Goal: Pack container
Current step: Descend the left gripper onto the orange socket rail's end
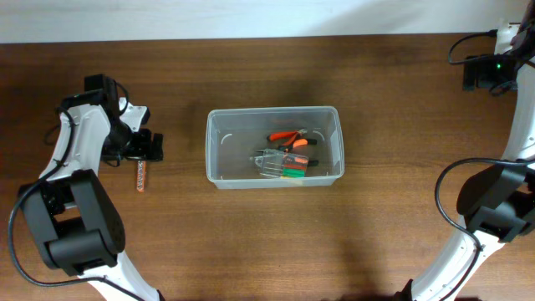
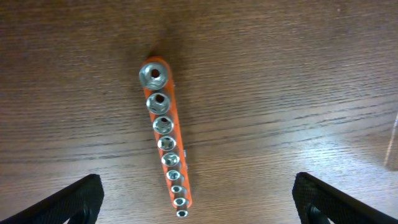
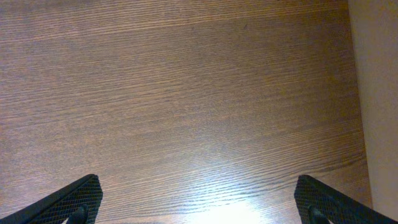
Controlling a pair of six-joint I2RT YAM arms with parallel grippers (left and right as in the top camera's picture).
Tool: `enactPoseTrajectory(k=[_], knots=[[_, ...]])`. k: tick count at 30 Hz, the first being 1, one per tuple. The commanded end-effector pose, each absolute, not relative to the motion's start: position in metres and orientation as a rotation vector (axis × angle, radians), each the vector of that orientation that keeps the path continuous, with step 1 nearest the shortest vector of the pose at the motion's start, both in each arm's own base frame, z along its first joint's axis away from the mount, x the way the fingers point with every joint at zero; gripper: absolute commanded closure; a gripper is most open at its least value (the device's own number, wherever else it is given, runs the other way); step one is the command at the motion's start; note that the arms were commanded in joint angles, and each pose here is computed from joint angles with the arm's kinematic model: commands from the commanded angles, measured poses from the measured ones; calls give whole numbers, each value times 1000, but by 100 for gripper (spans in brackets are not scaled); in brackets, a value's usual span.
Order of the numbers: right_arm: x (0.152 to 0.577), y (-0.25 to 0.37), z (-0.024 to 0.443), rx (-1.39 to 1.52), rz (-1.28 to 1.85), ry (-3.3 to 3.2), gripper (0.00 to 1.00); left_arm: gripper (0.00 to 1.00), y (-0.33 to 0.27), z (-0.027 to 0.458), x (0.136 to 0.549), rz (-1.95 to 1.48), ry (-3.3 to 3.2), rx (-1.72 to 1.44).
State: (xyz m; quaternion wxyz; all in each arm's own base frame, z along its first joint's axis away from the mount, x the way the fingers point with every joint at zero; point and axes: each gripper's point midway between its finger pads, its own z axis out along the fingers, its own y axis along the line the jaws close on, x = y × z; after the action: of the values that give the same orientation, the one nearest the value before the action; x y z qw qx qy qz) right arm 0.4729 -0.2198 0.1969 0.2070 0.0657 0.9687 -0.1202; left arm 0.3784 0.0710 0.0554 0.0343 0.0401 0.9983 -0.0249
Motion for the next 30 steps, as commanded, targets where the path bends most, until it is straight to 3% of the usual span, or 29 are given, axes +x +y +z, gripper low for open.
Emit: enactPoseTrajectory(k=[1,30], knots=[[472,-222,202,191,-336,2684,1,1,83,48,374,-52,3094,94],[472,-222,202,191,-336,2684,1,1,86,16,373,-128,3144,39]])
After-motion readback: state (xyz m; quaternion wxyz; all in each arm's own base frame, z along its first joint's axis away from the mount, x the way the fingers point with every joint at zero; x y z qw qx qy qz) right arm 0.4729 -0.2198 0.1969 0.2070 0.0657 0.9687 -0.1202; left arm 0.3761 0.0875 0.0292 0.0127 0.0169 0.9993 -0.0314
